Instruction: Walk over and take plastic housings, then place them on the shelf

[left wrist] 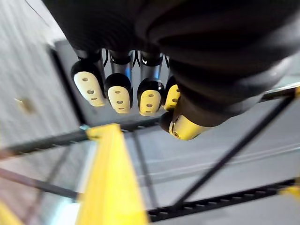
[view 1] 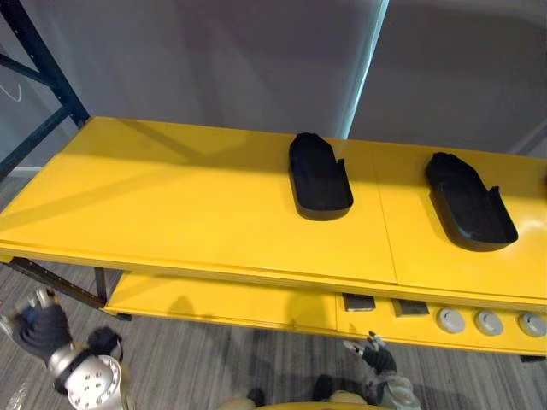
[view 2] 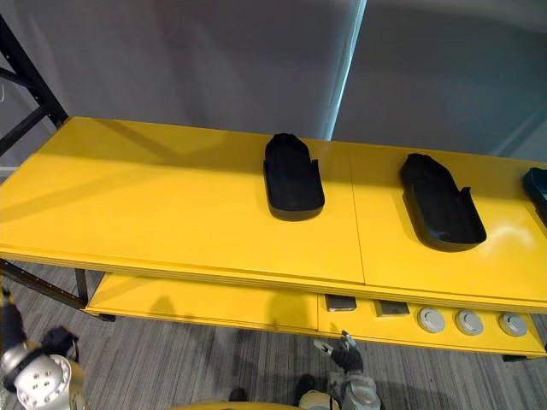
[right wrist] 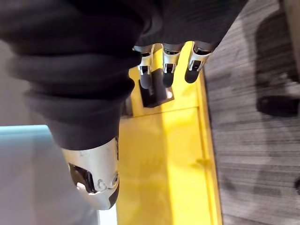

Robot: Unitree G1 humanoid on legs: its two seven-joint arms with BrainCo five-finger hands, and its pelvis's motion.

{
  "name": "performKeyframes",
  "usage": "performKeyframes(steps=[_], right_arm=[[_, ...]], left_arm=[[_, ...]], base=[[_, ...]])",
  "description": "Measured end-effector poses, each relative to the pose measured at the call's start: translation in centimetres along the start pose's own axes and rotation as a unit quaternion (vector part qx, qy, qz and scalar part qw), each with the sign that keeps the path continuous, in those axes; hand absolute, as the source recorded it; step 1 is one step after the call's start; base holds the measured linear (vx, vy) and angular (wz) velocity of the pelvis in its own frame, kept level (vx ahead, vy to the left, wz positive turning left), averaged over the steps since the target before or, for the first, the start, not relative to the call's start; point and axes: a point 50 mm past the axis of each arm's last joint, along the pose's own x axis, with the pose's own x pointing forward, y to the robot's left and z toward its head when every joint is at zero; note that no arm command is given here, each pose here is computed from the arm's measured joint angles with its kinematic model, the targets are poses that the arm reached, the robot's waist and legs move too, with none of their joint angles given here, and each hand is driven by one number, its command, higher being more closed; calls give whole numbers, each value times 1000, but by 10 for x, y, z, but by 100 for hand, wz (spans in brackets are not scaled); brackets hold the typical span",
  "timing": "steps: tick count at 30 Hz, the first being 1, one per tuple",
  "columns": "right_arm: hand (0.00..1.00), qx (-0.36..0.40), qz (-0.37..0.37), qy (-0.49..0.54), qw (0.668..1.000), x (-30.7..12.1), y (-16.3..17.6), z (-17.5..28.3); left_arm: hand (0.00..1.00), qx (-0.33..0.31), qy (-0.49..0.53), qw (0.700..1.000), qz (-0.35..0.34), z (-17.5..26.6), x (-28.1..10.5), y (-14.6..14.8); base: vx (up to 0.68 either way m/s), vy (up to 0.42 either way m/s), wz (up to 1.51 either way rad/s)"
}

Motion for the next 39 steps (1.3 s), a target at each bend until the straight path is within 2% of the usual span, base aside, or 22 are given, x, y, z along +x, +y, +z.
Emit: performKeyframes(steps=[4, 6, 9, 13, 18, 24, 31, 36, 39], right_arm=[[0, -2, 5, 1, 1000, 0, 2, 0], [0, -3, 0, 3, 1000, 0, 0, -1], [0, 0, -9, 8, 1000, 0, -4, -2], [0, 0, -22, 29, 999, 2, -11, -9], [0, 0, -36, 36, 999, 3, -18, -11], [0, 1, -48, 38, 998, 5, -21, -9], [0, -11, -41, 0, 999, 10, -15, 10], [0, -19, -42, -47, 998, 8, -14, 29], [0, -19, -31, -70, 997, 10, -4, 41]], left_arm=[[0, 52, 163, 981, -90, -72, -27, -14], [0, 85, 223, 956, -173, -100, -52, -32], [0, 106, 247, 932, -245, -111, -69, -53], [0, 150, 233, 915, -292, -113, -70, -65], [0, 189, 205, 906, -318, -110, -64, -68], [0, 200, 185, 898, -345, -105, -65, -80], [0, 187, 163, 903, -350, -94, -60, -91], [0, 152, 121, 915, -354, -73, -56, -106], [0, 143, 110, 927, -329, -68, -48, -99]], base=[[71, -12, -10], [94, -13, -8], [76, -19, -10], [25, -19, -14], [-7, -10, -14], [-45, -5, -4], [-99, -41, -35], [-107, 26, -79], [-173, 131, -157]])
